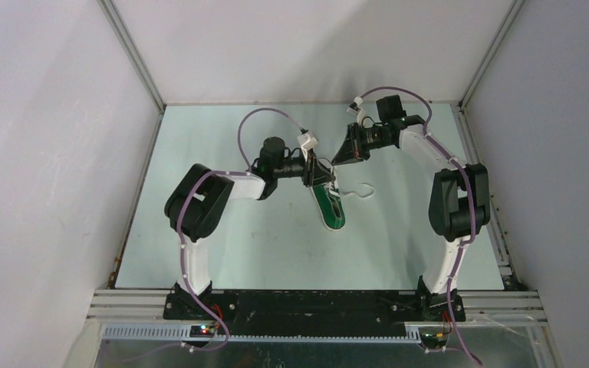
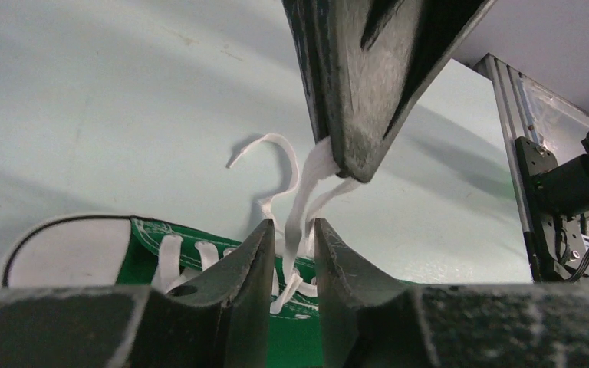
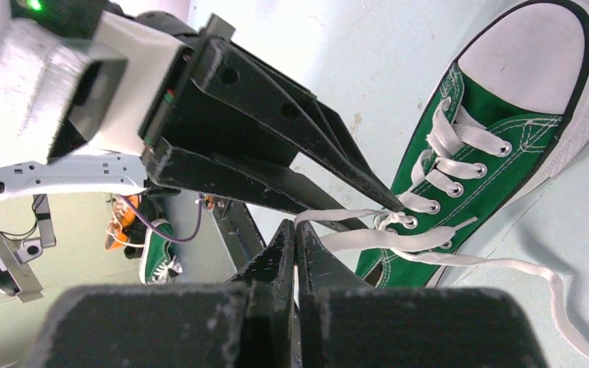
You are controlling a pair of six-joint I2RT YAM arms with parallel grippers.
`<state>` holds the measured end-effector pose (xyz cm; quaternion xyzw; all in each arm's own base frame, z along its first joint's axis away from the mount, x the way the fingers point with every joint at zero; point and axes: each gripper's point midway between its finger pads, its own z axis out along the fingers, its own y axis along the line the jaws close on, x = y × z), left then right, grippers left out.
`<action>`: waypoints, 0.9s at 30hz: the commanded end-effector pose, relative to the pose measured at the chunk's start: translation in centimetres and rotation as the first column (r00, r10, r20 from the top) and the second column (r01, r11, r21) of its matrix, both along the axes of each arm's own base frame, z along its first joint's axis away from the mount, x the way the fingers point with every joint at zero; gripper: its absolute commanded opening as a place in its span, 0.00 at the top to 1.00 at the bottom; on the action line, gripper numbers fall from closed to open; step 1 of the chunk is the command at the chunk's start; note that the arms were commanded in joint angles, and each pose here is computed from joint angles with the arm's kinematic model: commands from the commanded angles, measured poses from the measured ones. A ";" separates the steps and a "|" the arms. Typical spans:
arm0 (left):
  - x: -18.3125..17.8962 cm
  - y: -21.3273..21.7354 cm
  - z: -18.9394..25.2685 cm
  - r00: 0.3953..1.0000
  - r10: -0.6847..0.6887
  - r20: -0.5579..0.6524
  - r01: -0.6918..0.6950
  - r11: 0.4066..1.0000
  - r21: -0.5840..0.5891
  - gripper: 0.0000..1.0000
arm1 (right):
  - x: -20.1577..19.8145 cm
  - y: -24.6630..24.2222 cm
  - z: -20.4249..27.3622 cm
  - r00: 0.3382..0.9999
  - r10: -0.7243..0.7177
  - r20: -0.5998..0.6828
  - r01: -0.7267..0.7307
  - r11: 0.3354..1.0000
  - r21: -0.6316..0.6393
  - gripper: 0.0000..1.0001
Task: Tie the shoes
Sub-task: Wrap the shoelace around the shoelace.
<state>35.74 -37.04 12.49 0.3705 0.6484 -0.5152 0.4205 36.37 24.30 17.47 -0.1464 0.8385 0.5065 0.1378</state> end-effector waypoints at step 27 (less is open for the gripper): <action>-0.9 -1.4 1.9 0.991 0.120 -0.051 -0.123 0.991 -0.055 0.70 | 1.5 -0.1 0.0 0.997 -0.071 -0.001 0.071 0.997 -0.016 1.00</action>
